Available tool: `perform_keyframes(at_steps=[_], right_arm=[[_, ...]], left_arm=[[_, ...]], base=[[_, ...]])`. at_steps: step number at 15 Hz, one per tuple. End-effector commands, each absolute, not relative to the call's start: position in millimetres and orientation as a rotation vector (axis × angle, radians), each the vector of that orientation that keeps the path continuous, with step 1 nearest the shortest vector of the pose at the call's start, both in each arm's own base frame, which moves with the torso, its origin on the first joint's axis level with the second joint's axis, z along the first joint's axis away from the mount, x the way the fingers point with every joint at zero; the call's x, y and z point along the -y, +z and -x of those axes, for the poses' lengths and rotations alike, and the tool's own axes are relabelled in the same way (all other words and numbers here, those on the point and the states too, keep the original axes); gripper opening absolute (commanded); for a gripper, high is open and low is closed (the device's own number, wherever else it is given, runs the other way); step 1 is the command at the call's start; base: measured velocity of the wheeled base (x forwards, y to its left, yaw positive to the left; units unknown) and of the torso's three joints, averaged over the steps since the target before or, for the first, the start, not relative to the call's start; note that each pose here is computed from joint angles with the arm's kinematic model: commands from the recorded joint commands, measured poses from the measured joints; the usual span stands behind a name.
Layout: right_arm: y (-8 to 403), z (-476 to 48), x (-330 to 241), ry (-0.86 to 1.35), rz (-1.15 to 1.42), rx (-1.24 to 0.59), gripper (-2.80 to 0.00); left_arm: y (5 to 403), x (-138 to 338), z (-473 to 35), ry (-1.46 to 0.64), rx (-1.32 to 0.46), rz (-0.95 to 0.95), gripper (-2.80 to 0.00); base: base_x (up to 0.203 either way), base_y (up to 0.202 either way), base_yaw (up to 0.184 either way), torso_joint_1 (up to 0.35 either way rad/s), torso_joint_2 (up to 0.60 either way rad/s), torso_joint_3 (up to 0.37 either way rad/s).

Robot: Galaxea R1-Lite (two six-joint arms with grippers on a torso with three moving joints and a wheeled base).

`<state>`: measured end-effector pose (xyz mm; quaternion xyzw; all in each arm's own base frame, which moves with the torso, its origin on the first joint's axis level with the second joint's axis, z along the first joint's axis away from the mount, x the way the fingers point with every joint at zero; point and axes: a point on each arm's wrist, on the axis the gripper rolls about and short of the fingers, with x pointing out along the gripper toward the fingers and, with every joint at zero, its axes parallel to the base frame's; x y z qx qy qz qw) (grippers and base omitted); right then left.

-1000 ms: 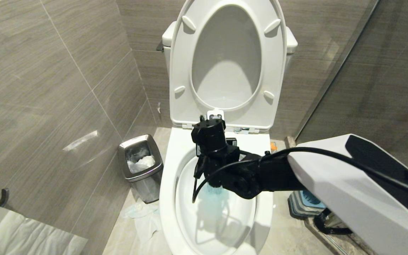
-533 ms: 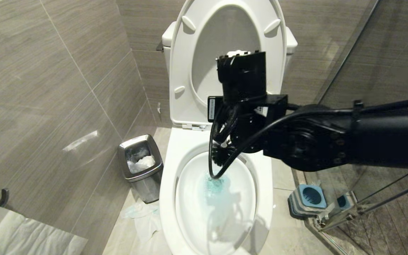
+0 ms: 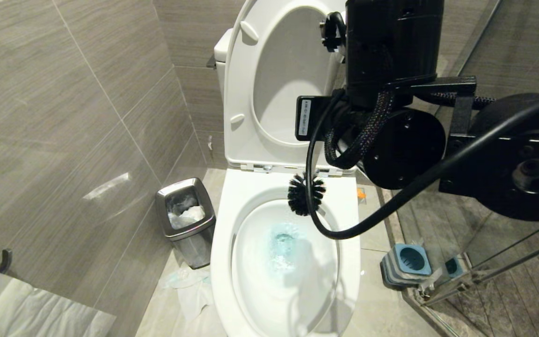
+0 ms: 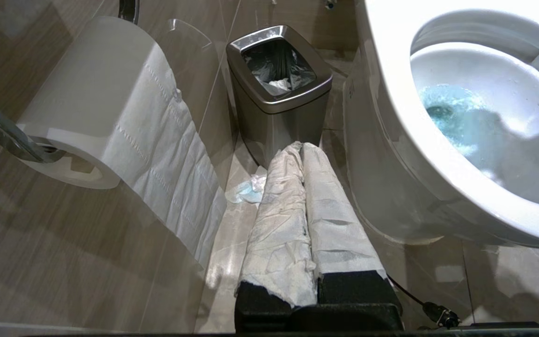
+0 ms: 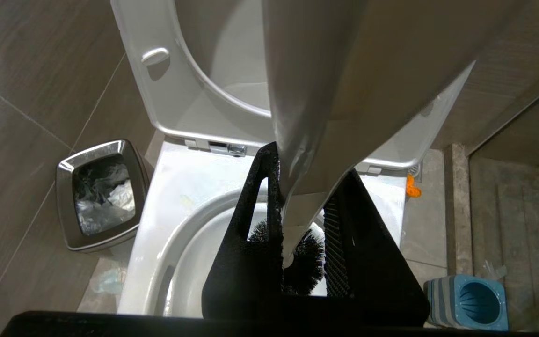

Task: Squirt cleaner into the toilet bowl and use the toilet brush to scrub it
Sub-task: Scrub the toilet bowl, then put the toilet brush back

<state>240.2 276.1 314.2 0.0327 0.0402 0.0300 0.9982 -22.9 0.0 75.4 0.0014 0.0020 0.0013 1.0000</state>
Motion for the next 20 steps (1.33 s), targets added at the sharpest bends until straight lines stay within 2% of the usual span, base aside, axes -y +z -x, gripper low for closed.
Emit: perform_keyframes(at_steps=[1,8,20], right_arm=[[317,-237,-275,0.062,-0.070,-0.076,-2.80],[286,-233,-271,0.058,0.011,-0.147,-2.80],[286,-224,-260,0.082,0.011,-0.166,-2.80]], left_arm=[[75,0,23,0.003,-0.006,-0.003,-2.80],[75,0,23,0.003,-0.005,-0.003,-2.80],[75,0,23,0.003,-0.005,-0.003,-2.80]], base=[[0.000,0.000,0.000,0.000,0.00,0.000],[0.000,0.000,0.000,0.000,0.00,0.000],[0.000,0.000,0.000,0.000,0.00,0.000]])
